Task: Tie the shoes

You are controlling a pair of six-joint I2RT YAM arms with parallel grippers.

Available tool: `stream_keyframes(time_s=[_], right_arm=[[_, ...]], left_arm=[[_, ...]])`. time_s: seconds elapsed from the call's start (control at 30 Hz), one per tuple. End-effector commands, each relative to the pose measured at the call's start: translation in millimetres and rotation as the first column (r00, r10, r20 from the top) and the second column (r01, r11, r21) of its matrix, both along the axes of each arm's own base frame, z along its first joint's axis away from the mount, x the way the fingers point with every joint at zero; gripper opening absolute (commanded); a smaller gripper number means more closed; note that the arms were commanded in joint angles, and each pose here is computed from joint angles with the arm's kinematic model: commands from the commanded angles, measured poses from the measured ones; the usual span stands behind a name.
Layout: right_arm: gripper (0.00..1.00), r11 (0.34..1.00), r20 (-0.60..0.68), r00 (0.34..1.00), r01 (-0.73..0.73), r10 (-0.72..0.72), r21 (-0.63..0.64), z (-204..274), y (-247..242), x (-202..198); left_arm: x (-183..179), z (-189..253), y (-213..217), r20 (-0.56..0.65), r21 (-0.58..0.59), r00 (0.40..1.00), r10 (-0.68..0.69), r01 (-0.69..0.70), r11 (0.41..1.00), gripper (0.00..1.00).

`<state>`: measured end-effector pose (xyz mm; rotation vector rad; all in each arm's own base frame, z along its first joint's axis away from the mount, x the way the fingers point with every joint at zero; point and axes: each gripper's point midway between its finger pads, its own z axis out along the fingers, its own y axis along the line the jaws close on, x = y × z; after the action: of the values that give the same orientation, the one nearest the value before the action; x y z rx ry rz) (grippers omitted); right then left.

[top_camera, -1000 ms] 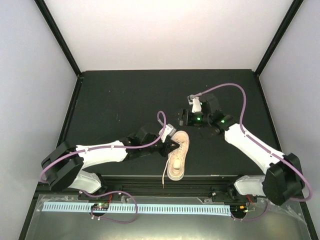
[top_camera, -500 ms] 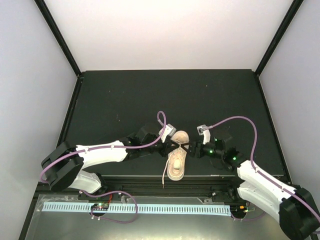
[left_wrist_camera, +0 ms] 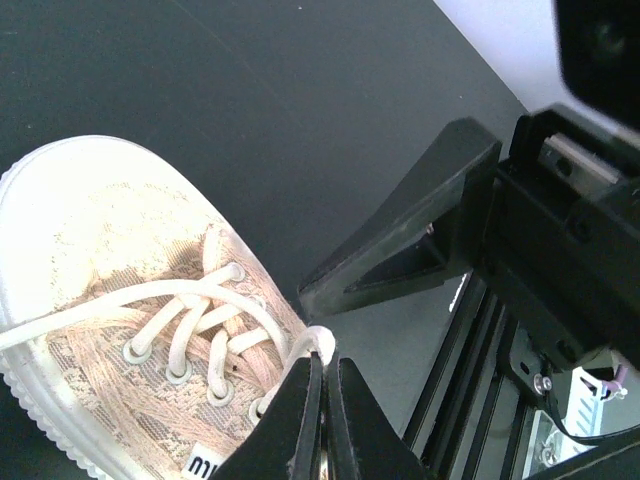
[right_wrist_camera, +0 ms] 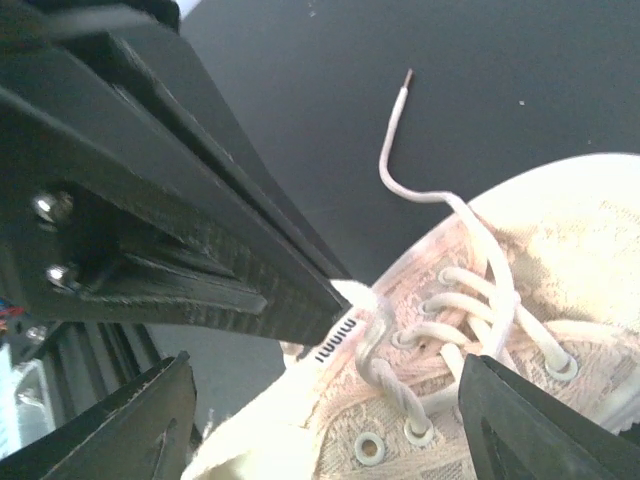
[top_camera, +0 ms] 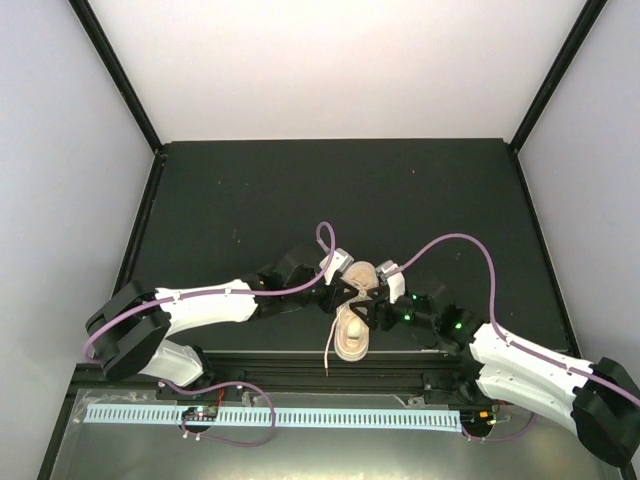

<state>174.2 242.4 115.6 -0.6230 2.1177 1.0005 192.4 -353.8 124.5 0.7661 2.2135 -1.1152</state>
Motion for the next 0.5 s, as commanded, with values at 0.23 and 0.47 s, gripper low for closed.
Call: stream_keyframes(time_s=[0.23,0.47], right_arm=[[0.73,0.990,0.096,0.992,0.093,-0.084,-0.104,-5.8,8.1,18.1],[0.68,0.990,0.116,0.989,0.098,-0.086,-0.097,-0.5,21.4,25.3]], left_arm=[[5.6,13.5,-10.6,0.011,-0.027,1.000,0.005,-0.004,1.000,0.02],[5.3,12.1,-11.7,0.005,-0.025,1.000,0.002,-0.002,1.000,0.02]])
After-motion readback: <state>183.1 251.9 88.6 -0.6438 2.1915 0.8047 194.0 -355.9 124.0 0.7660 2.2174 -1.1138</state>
